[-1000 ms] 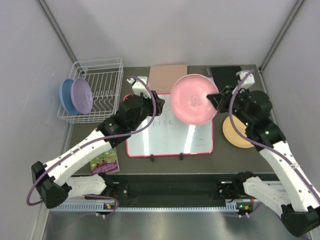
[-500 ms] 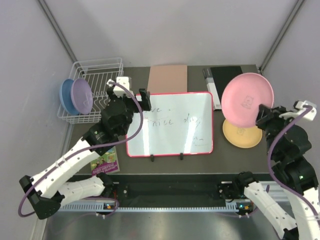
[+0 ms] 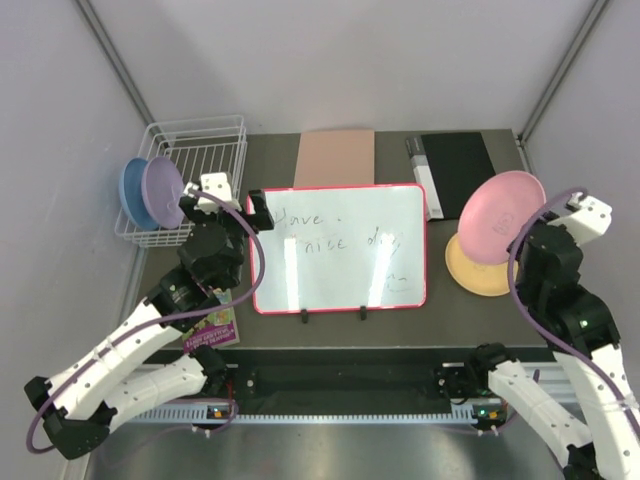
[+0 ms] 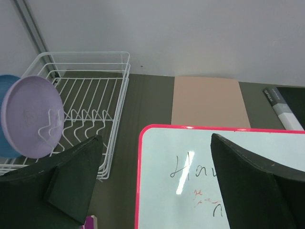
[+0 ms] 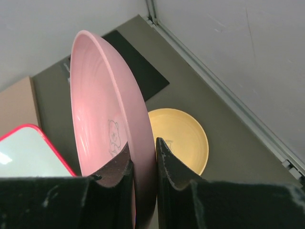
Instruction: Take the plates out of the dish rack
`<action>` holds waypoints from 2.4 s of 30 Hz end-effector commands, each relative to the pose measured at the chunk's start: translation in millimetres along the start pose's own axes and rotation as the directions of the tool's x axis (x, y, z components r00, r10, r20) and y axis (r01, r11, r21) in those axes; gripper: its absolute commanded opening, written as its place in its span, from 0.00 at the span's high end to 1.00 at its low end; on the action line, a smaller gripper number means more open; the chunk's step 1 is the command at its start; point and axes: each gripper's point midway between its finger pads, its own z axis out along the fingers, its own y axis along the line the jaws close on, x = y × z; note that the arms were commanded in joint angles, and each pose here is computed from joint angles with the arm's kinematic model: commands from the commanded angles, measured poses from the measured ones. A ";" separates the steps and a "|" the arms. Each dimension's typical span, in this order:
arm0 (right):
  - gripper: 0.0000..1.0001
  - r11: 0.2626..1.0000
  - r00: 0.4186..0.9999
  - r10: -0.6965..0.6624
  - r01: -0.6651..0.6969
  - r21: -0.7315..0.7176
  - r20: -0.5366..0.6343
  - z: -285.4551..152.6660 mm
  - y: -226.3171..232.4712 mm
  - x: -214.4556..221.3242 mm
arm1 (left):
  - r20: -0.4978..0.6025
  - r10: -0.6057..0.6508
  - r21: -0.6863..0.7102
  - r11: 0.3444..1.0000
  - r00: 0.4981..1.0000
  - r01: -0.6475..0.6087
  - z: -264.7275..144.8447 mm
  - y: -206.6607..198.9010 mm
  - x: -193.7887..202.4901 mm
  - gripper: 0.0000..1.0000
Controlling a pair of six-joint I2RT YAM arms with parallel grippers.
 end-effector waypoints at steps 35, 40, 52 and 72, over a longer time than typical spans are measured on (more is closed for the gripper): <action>1.00 0.992 0.912 0.129 -0.120 0.049 -0.390 126.7 -59.7 153.1 | -0.134 -0.103 0.011 0.994 0.986 0.106 51.6 32.2 51.7 0.01; 0.98 0.990 0.893 0.142 -0.132 0.054 -0.427 134.8 -66.2 174.0 | -0.152 -0.117 0.017 0.993 0.981 0.121 58.0 29.8 59.6 0.01; 0.51 0.984 0.853 0.176 -0.141 0.107 -0.492 141.2 -78.1 201.8 | -0.152 -0.136 0.002 0.990 0.979 0.138 66.6 35.2 61.2 0.01; 0.00 0.996 0.990 0.065 -0.073 -0.054 -0.126 118.7 -35.5 7.8 | -0.119 -0.047 -0.287 0.958 0.992 0.011 104.2 123.0 43.0 0.01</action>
